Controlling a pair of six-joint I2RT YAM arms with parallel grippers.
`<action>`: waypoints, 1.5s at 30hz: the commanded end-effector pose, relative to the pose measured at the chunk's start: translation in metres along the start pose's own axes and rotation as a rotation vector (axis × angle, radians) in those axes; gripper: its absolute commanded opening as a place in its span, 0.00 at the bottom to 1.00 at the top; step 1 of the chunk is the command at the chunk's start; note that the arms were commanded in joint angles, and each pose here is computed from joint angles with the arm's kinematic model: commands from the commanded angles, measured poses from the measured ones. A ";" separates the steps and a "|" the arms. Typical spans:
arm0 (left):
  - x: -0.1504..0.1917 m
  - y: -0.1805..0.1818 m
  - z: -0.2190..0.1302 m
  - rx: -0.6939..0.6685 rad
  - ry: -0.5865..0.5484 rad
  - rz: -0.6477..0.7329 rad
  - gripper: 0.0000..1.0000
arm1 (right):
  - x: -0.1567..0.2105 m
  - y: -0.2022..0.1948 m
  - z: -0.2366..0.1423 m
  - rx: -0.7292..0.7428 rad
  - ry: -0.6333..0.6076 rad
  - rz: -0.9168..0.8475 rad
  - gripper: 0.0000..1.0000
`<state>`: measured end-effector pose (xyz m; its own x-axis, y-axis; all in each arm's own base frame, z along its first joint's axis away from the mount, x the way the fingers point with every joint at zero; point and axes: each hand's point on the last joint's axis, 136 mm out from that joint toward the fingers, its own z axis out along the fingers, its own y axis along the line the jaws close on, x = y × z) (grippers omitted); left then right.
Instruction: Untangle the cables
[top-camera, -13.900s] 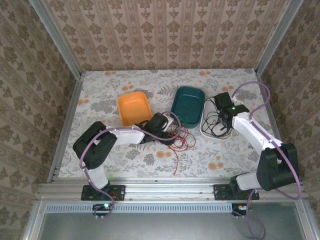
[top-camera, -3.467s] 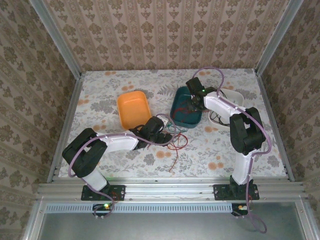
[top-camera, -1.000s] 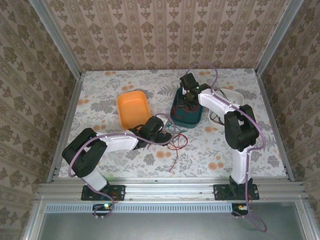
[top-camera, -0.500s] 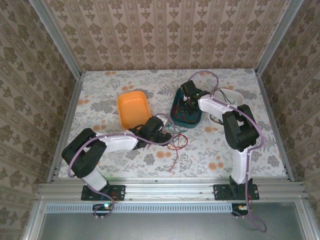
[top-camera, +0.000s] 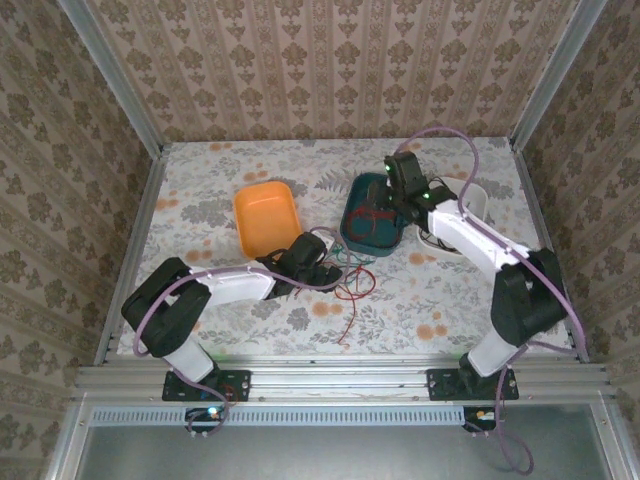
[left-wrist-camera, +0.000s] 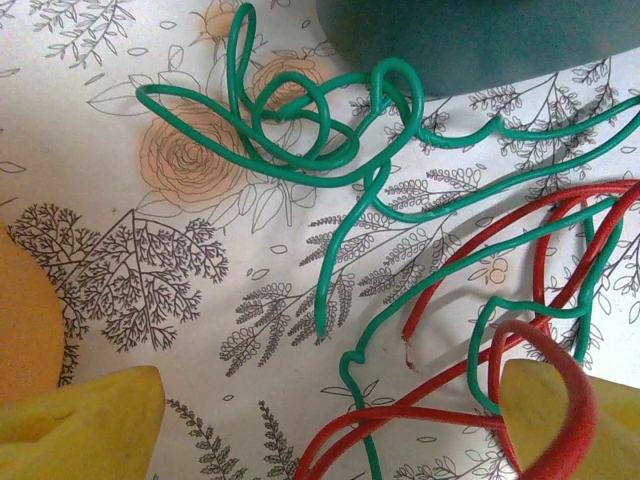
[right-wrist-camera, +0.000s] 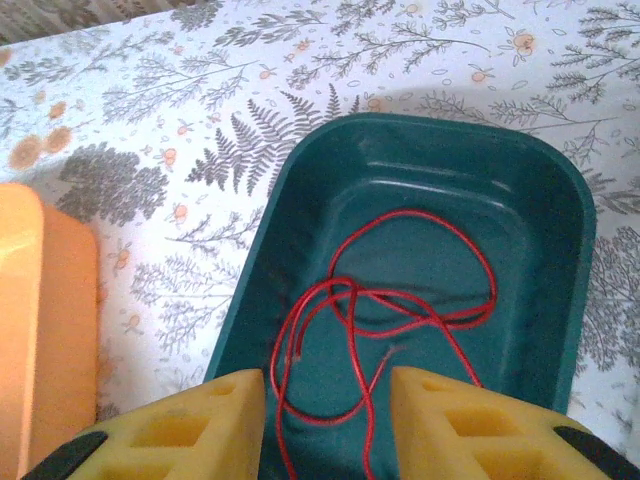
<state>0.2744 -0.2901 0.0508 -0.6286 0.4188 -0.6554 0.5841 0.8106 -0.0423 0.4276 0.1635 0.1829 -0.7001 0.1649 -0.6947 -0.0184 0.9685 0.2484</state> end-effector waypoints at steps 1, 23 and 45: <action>-0.016 0.005 -0.008 -0.017 -0.048 -0.017 0.88 | 0.051 0.012 -0.012 -0.084 0.123 -0.049 0.40; -0.017 0.005 -0.001 -0.035 -0.058 -0.033 0.88 | 0.189 0.019 -0.007 -0.008 0.466 -0.313 0.37; -0.018 -0.001 0.011 -0.033 -0.050 -0.012 0.88 | 0.222 0.008 -0.020 -0.042 0.554 -0.356 0.15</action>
<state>0.2863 -0.2974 0.0501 -0.6165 0.3967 -0.6801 0.5658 0.8239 -0.0323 0.2694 0.2044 0.0517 -0.9005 -0.2768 -0.3354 -0.3244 0.9412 0.0941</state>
